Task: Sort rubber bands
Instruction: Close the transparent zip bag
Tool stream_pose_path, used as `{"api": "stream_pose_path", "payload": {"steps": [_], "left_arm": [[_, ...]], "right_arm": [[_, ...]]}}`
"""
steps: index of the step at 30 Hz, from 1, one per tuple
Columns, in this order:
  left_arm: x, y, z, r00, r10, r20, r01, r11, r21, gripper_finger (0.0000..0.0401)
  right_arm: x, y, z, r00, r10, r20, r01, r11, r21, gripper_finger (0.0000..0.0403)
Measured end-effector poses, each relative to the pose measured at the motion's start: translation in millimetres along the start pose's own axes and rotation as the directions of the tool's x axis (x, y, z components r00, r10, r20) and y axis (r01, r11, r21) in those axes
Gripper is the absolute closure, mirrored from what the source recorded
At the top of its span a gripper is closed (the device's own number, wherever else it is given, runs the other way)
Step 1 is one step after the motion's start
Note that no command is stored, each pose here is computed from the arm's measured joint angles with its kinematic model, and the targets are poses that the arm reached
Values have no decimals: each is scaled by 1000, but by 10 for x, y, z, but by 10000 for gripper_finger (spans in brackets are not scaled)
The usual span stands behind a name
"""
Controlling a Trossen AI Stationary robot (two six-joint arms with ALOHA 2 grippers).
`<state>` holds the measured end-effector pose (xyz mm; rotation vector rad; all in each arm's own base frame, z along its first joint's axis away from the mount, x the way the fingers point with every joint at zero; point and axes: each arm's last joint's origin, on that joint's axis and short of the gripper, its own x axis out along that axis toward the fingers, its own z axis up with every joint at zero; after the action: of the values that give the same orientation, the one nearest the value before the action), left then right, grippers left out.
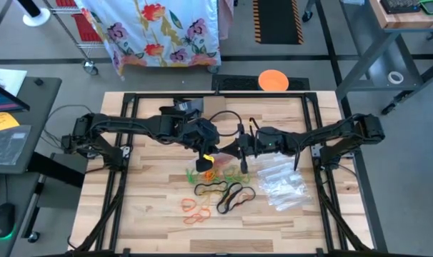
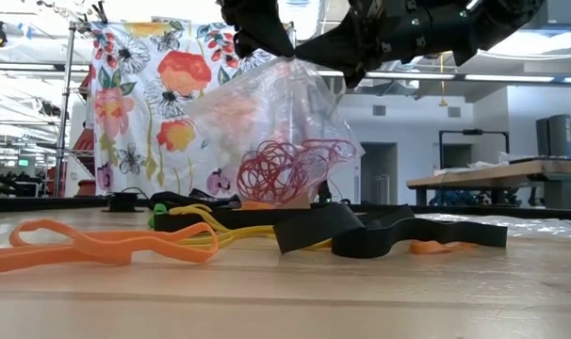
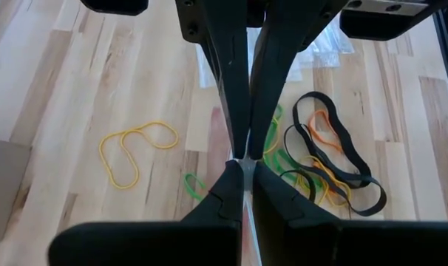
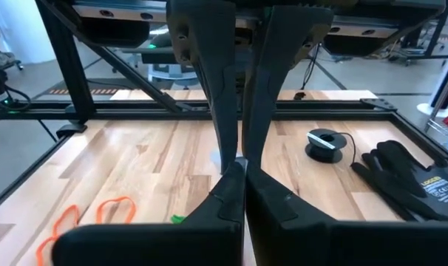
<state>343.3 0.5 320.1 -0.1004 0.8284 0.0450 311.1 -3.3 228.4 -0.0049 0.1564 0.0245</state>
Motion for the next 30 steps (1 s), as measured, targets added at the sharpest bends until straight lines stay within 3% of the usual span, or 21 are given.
{"api": "stream_pose_path", "payload": {"steps": [23,30], "left_arm": [[-17,3,-56,998,3,-59,-5,999,-38,400],[-11,3,-66,998,8,-68,-11,999,-46,400]], "right_arm": [[-194,34,189,999,-30,17,31,999,-28,403],[-313,17,253,995,-102,-11,101,994,-33,403]]}}
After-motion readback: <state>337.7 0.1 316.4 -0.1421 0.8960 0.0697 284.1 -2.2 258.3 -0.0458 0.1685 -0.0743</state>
